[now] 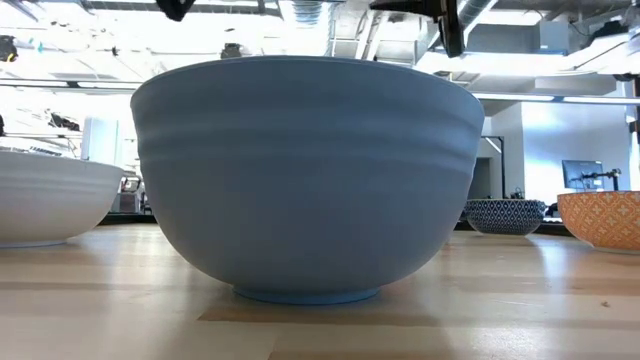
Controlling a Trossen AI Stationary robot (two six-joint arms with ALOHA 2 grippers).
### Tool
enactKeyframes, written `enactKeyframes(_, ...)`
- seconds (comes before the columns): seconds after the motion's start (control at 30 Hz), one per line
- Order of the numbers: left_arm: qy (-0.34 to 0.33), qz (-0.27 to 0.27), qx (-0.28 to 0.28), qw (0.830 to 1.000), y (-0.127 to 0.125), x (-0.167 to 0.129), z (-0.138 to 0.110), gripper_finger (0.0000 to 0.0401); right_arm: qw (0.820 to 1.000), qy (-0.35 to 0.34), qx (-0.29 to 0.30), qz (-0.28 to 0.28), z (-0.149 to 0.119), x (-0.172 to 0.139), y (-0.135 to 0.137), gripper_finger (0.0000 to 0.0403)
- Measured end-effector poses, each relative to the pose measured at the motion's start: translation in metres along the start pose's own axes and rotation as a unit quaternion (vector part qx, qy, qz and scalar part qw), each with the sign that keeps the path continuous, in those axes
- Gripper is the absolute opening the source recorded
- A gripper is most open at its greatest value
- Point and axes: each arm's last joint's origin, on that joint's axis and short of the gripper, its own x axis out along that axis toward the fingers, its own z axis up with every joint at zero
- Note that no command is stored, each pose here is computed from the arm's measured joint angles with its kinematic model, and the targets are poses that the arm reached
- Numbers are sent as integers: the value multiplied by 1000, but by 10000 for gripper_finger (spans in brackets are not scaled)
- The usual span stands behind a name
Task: Place and stack bowls onto a shelf
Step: Stack the blue bowl on top of the orange bowl on the shelf
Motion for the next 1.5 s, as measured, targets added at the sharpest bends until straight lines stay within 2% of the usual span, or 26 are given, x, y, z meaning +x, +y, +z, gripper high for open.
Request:
enactKeyframes(0.1,15,-10,-7,1000,-4,3,-10,69,998,56,-5,-38,-8,8,12,87)
enactKeyframes(0.2,28,-18,-6,999,-7,5,-16,76,987,132,-16,-85,-20,15,21,87)
enactKeyframes(0.33,40,-4,-1,999,-8,8,-22,91,969,218,-9,-112,-37,26,35,99)
enactKeyframes(0.43,53,12,4,999,-7,8,-26,107,957,264,14,-120,-52,35,43,124)
enactKeyframes(0.63,77,27,6,997,-5,8,-30,140,915,356,84,-170,-95,49,41,200)
enactKeyframes(0.7,79,31,7,996,-5,8,-31,150,895,383,103,-204,-109,49,37,219)
enactKeyframes(0.8,83,77,-7,994,-2,7,-33,162,870,418,120,-231,-126,52,32,232)
enactKeyframes(0.87,87,115,-21,989,0,8,-35,166,860,433,129,-237,-135,54,30,232)
enactKeyframes(0.93,93,133,-25,986,2,8,-37,167,854,440,131,-244,-142,55,29,230)
enactKeyframes(1.2,124,134,-33,983,2,12,-43,167,850,438,136,-260,-148,63,21,215)
enactKeyframes(1.5,135,135,-37,981,2,15,-45,167,852,431,134,-265,-152,73,13,170)
